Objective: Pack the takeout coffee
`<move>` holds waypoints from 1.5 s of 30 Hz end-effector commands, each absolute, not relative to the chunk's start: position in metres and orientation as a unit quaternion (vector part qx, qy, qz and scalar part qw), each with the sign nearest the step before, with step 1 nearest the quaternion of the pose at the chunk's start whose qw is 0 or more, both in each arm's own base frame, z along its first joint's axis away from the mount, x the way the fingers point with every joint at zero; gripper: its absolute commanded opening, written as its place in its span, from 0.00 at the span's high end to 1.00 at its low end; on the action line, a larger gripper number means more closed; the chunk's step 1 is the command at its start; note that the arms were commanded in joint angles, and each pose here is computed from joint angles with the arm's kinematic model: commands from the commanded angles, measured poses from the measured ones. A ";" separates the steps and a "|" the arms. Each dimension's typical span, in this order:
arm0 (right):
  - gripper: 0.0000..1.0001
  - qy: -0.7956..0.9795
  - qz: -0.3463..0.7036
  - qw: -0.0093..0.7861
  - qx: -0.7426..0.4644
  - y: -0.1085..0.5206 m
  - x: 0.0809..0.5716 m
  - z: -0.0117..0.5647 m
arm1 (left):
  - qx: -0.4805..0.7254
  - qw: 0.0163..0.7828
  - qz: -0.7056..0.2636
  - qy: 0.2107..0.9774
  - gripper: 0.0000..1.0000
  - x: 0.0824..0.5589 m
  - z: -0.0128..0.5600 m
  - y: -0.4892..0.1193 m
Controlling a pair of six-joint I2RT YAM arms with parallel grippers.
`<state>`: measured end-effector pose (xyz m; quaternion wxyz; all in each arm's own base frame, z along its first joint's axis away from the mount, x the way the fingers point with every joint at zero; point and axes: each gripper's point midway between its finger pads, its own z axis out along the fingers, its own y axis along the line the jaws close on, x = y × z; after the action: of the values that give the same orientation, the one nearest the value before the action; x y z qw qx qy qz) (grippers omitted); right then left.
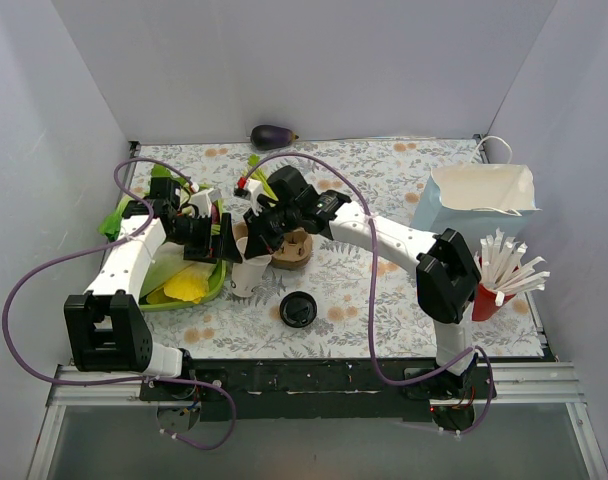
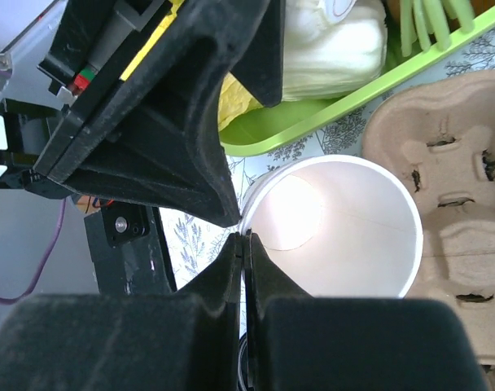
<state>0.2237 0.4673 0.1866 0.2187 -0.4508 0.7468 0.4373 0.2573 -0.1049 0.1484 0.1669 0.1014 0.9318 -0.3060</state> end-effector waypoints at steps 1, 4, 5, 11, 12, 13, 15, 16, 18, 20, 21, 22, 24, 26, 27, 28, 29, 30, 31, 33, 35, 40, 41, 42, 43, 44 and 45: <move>0.99 0.719 0.467 0.252 -0.448 0.480 0.232 0.216 | 0.104 0.181 -0.297 0.932 0.07 0.261 0.147 -0.104; 0.99 0.712 0.472 0.251 -0.454 0.480 0.229 0.218 | 0.099 0.181 -0.289 0.935 0.07 0.263 0.143 -0.102; 0.99 0.711 0.474 0.251 -0.455 0.480 0.229 0.218 | 0.098 0.183 -0.288 0.935 0.07 0.264 0.143 -0.102; 0.99 0.712 0.471 0.255 -0.455 0.479 0.230 0.218 | 0.111 0.186 -0.338 0.916 0.06 0.261 0.165 -0.117; 0.99 0.712 0.472 0.255 -0.454 0.479 0.230 0.218 | 0.112 0.184 -0.342 0.915 0.06 0.260 0.167 -0.118; 0.99 0.710 0.473 0.255 -0.455 0.480 0.230 0.218 | 0.111 0.183 -0.346 0.913 0.06 0.259 0.169 -0.119; 0.99 0.708 0.476 0.254 -0.455 0.480 0.229 0.220 | 0.112 0.180 -0.352 0.912 0.06 0.259 0.170 -0.121; 0.99 0.707 0.477 0.255 -0.455 0.481 0.229 0.221 | 0.105 0.177 -0.353 0.913 0.06 0.260 0.170 -0.121; 0.99 0.706 0.478 0.255 -0.456 0.481 0.228 0.222 | 0.096 0.180 -0.342 0.917 0.06 0.264 0.166 -0.118; 0.99 0.703 0.481 0.256 -0.457 0.481 0.228 0.224 | 0.083 0.178 -0.330 0.923 0.07 0.266 0.161 -0.115; 0.99 0.703 0.482 0.256 -0.457 0.481 0.228 0.224 | 0.079 0.177 -0.319 0.928 0.07 0.267 0.157 -0.112; 0.99 0.701 0.482 0.258 -0.457 0.481 0.227 0.225 | 0.077 0.175 -0.314 0.930 0.08 0.267 0.153 -0.110; 0.99 0.700 0.483 0.261 -0.456 0.481 0.228 0.227 | 0.073 0.183 -0.297 0.934 0.08 0.271 0.150 -0.105; 0.99 0.696 0.487 0.262 -0.457 0.482 0.227 0.231 | 0.062 0.191 -0.264 0.943 0.08 0.276 0.143 -0.095; 0.99 0.696 0.488 0.262 -0.457 0.482 0.226 0.232 | 0.057 0.191 -0.253 0.947 0.08 0.277 0.141 -0.092; 0.99 0.693 0.490 0.263 -0.459 0.482 0.226 0.234 | 0.053 0.192 -0.241 0.950 0.08 0.277 0.138 -0.088; 0.99 0.693 0.490 0.263 -0.459 0.482 0.226 0.233 | 0.051 0.185 -0.236 0.953 0.08 0.275 0.133 -0.086; 0.99 0.692 0.491 0.265 -0.458 0.482 0.226 0.235 | 0.050 0.181 -0.231 0.955 0.09 0.274 0.130 -0.084; 0.99 0.691 0.492 0.268 -0.458 0.482 0.226 0.236 | 0.048 0.178 -0.227 0.956 0.09 0.272 0.128 -0.083; 0.99 0.692 0.491 0.267 -0.457 0.481 0.225 0.235 | 0.048 0.182 -0.214 0.959 0.09 0.273 0.126 -0.079; 0.99 0.691 0.491 0.269 -0.457 0.480 0.225 0.236 | 0.046 0.184 -0.204 0.960 0.09 0.273 0.123 -0.075; 0.99 0.678 0.489 0.291 -0.466 0.478 0.226 0.252 | 0.042 0.178 -0.189 0.965 0.09 0.273 0.116 -0.070; 0.99 0.678 0.483 0.297 -0.467 0.476 0.228 0.253 | 0.042 0.178 -0.188 0.965 0.09 0.273 0.115 -0.070; 0.99 0.677 0.481 0.303 -0.468 0.476 0.228 0.256 | 0.043 0.178 -0.187 0.965 0.09 0.274 0.115 -0.070; 0.99 0.674 0.477 0.309 -0.471 0.475 0.229 0.259 | 0.044 0.181 -0.189 0.964 0.09 0.274 0.117 -0.070; 0.99 0.677 0.472 0.311 -0.471 0.473 0.230 0.259 | 0.049 0.178 -0.191 0.964 0.09 0.272 0.119 -0.071; 0.99 0.679 0.470 0.310 -0.472 0.472 0.230 0.257 | 0.052 0.175 -0.197 0.963 0.09 0.270 0.122 -0.073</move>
<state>0.2364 0.4698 0.1948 0.2486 -0.4508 0.7330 0.4446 0.2654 -0.0897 0.1251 0.1638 0.0558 0.9553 -0.2396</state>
